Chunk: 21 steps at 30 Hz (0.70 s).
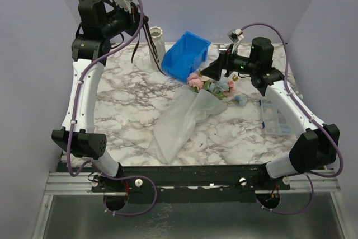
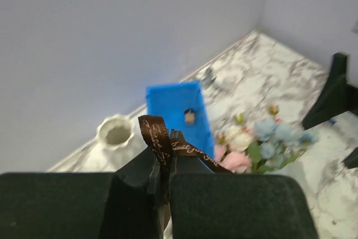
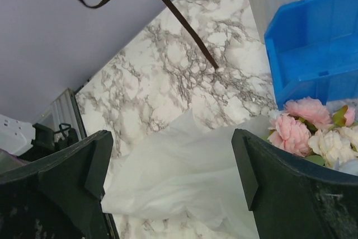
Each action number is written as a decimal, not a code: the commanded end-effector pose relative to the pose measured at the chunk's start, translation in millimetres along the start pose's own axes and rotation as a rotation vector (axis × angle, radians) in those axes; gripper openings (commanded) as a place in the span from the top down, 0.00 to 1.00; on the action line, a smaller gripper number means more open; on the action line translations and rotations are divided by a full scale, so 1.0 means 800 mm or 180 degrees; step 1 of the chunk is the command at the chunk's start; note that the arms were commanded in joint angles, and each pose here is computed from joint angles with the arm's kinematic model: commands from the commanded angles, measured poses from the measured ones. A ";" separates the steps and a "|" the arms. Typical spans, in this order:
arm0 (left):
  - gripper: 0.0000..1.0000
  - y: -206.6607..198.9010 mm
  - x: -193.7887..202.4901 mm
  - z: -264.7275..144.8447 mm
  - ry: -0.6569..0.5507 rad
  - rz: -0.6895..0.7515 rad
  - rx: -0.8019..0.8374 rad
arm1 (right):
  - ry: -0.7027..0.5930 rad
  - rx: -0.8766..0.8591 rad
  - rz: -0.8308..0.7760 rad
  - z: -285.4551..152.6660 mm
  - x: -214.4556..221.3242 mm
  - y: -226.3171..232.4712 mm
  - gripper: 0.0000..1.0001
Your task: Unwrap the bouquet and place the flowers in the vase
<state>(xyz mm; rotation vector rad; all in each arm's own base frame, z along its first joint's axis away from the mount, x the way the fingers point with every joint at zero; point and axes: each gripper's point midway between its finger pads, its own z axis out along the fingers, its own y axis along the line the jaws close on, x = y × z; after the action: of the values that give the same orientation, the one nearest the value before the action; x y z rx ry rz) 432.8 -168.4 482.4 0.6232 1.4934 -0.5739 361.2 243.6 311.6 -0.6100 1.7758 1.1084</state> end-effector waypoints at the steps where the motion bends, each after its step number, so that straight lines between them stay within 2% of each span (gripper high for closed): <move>1: 1.00 0.068 0.060 -0.079 0.0795 0.0040 -0.0784 | 0.0139 -0.0144 -0.0090 -0.007 0.025 0.008 0.00; 6: 1.00 0.146 0.159 -0.197 0.1692 -0.0069 -0.1612 | 0.0289 -0.0174 -0.0104 -0.005 0.051 0.001 0.00; 10: 1.00 0.170 0.193 -0.288 0.2092 -0.0341 -0.1979 | 0.0364 -0.0195 -0.0173 -0.005 0.063 -0.003 0.00; 16: 1.00 0.157 0.195 -0.372 0.2374 -0.0462 -0.2210 | 0.0437 -0.0176 -0.0149 -0.002 0.078 -0.013 0.00; 21: 1.00 0.117 0.207 -0.393 0.2663 -0.0429 -0.2023 | 0.0474 -0.0176 -0.0144 0.001 0.084 -0.018 0.00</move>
<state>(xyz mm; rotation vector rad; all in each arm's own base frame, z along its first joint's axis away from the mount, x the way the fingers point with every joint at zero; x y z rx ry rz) 315.1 141.9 322.1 0.1248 2.3084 0.1157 345.4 240.5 256.9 -0.7466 1.8377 1.0912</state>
